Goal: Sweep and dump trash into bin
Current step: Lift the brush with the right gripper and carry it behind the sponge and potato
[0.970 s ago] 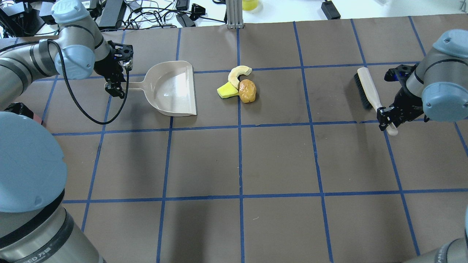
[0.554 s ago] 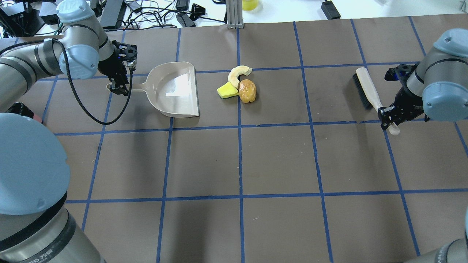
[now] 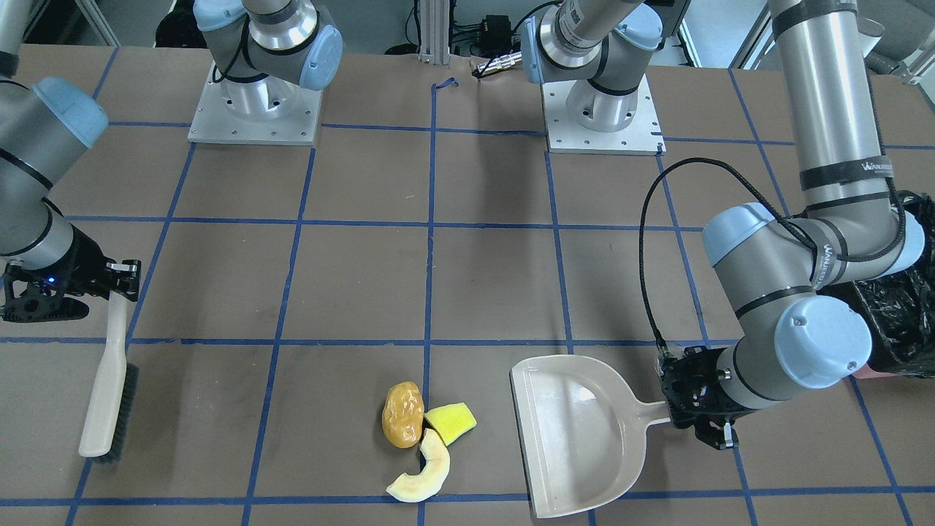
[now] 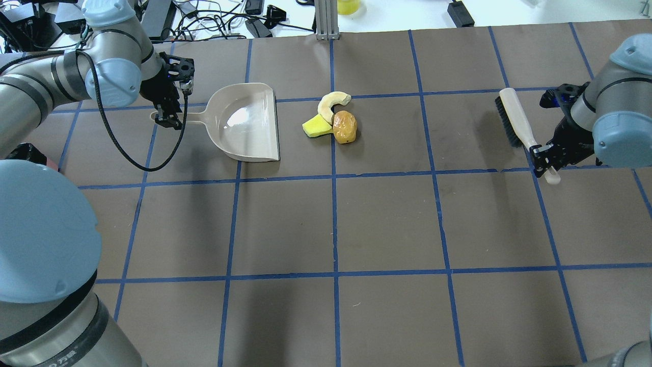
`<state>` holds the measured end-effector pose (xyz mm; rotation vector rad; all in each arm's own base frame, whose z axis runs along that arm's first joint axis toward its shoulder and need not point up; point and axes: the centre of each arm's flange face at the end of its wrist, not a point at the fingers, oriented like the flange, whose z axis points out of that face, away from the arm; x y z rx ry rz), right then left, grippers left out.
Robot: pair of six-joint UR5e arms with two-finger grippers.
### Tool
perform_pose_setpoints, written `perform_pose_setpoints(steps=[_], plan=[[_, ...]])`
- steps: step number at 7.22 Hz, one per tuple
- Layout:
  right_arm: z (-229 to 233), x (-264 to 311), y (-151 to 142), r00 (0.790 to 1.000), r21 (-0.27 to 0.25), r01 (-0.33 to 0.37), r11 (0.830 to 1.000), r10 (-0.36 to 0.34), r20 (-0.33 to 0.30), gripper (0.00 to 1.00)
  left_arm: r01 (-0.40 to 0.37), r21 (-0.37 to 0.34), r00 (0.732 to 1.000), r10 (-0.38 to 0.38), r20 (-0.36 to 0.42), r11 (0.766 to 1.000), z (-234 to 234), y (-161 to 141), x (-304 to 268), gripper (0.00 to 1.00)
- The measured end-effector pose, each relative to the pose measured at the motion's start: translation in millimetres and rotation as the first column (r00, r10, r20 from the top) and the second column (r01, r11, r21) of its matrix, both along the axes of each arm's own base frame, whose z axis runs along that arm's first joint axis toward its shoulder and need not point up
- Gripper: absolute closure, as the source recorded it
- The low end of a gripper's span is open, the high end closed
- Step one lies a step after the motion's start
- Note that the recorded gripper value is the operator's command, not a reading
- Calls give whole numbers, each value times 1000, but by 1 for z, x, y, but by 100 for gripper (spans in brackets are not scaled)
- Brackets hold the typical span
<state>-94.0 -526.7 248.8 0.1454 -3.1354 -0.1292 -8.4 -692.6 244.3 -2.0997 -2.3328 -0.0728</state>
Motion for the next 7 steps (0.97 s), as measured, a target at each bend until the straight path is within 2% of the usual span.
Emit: perform_pose_setpoints(steps=[3, 5, 7], plan=[[11, 4, -2, 1000, -12, -4, 1000, 4, -4, 100, 17, 22, 999, -18, 28, 1000, 0, 0, -6, 95], [24, 33, -12, 1000, -13, -15, 1000, 15, -23, 100, 27, 38, 998, -29, 51, 999, -4, 1, -9, 95], [46, 97, -30, 999, 38, 29, 999, -27, -44, 100, 32, 44, 997, -35, 62, 999, -7, 0, -13, 95]])
